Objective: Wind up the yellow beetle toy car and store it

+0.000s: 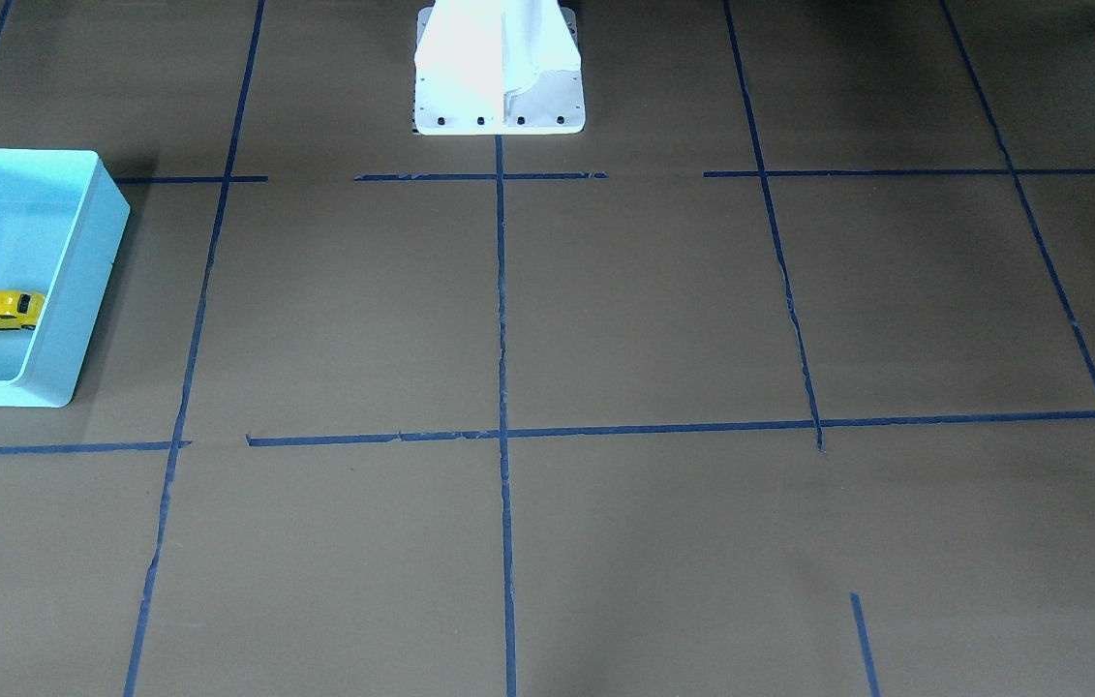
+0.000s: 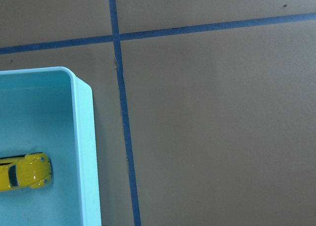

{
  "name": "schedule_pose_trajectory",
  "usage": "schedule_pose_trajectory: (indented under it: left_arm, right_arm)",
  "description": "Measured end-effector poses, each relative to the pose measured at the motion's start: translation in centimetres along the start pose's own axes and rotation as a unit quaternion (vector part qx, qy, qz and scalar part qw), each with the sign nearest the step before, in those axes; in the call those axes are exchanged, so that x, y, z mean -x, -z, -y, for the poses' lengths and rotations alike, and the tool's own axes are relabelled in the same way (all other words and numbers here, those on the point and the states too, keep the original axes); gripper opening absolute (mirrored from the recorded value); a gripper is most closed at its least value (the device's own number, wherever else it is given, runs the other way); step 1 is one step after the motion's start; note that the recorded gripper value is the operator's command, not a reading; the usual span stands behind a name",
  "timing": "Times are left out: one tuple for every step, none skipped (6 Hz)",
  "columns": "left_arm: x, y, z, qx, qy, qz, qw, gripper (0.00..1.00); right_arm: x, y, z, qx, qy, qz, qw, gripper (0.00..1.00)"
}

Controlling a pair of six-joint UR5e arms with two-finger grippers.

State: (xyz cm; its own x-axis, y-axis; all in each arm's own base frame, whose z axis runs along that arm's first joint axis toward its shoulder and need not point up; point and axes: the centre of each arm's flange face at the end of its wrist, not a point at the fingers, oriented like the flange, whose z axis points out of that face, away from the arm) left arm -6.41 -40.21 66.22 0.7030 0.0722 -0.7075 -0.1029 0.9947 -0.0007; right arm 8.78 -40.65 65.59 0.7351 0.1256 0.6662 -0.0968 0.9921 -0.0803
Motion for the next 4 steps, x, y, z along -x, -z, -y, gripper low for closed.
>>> schedule_pose_trajectory:
  left_arm:
    - [0.0,0.01,0.02,0.0,0.0,0.0,1.0,1.0]
    - [-0.01,0.03,0.05,-0.001,-0.001,0.0,1.0,1.0]
    - [-0.09,0.11,0.21,-0.002,-0.002,0.0,1.0,1.0]
    - [-0.12,0.14,0.33,-0.002,-0.002,0.0,1.0,1.0]
  right_arm:
    - [0.04,0.02,0.01,0.0,0.001,0.0,1.0,1.0]
    - [0.06,0.04,0.01,-0.001,0.001,0.001,1.0,1.0]
    - [0.07,0.04,0.01,-0.001,0.001,0.001,1.0,1.0]
    - [0.07,0.04,0.01,-0.001,0.0,0.001,1.0,1.0]
